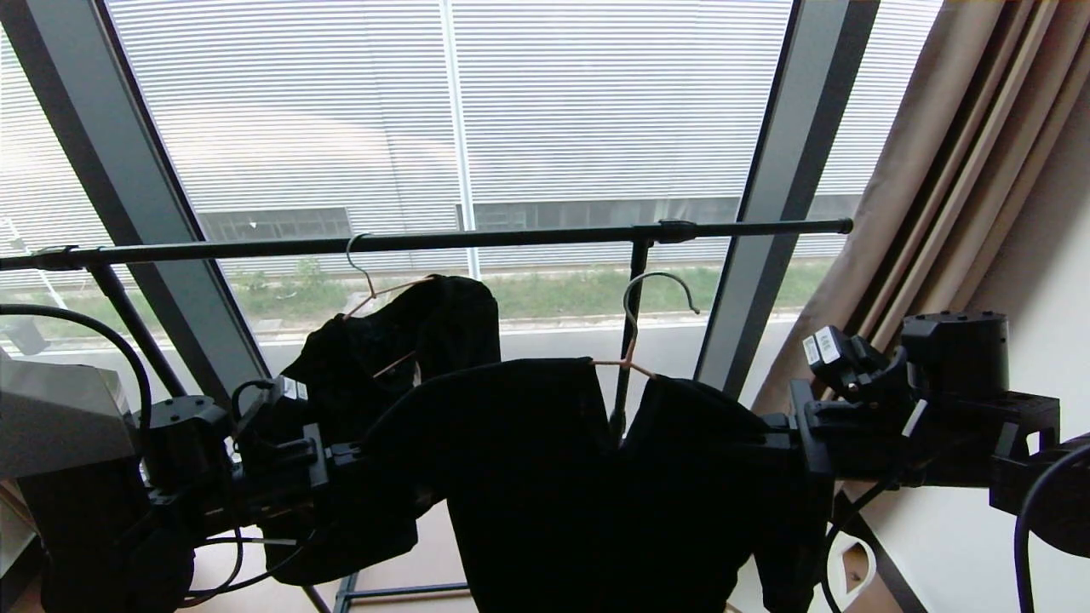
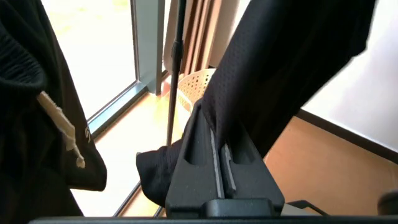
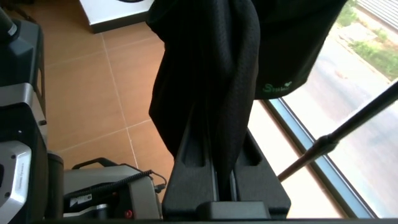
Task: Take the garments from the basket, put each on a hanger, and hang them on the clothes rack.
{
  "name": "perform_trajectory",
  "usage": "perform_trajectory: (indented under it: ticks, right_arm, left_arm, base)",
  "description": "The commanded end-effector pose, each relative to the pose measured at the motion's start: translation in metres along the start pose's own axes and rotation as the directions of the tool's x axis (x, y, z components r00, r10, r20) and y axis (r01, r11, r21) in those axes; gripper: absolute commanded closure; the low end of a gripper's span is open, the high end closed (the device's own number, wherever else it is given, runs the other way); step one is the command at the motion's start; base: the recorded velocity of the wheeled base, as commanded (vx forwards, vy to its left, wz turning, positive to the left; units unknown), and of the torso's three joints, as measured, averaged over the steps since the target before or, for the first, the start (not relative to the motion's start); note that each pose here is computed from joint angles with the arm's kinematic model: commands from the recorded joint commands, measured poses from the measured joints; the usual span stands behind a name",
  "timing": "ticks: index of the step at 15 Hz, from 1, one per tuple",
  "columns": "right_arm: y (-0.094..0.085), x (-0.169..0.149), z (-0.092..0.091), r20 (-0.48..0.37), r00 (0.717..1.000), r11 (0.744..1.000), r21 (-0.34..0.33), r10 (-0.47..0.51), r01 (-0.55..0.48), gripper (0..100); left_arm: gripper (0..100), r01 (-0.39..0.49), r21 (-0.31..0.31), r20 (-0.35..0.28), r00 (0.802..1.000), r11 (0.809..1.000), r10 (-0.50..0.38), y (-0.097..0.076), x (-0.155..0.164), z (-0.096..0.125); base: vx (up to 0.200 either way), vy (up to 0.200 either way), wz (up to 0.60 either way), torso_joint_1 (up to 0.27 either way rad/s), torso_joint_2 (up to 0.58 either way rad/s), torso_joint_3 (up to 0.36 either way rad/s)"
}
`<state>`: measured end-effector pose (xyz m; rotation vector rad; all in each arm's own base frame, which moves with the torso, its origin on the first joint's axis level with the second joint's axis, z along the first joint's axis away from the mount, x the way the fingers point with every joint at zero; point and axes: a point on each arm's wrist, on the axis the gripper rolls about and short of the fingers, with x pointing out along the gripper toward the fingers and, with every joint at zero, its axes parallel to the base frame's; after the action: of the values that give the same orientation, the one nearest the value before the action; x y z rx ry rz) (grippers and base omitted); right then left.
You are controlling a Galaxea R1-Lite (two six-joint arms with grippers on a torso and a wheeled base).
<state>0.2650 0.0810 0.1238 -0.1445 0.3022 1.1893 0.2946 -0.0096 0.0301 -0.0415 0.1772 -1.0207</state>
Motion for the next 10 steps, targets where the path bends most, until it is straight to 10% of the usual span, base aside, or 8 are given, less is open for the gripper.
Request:
perform_trajectory:
  ticks: [1,10]
  right_arm:
    - [-0.004,-0.003,-0.001,0.002,1.000,1.000,0.007,-0.015,0.015,100]
    - [-0.010,-0.012,-0.001,0.044,0.999,0.999,-0.020,-0.028,0.029,100]
  left_arm:
    - [100,-0.018,0.003,0.005,1.000,1.000,0.018,0.004,-0.004,0.000]
    - [100,0.007,0.023,0.033,0.999,1.000,-0.008,0.016,-0.024,0.002]
  base:
    - [0.000,0.000,0.00,0.000,0.00,0.000]
    - [0.000,0.000,0.00,0.000,0.00,0.000]
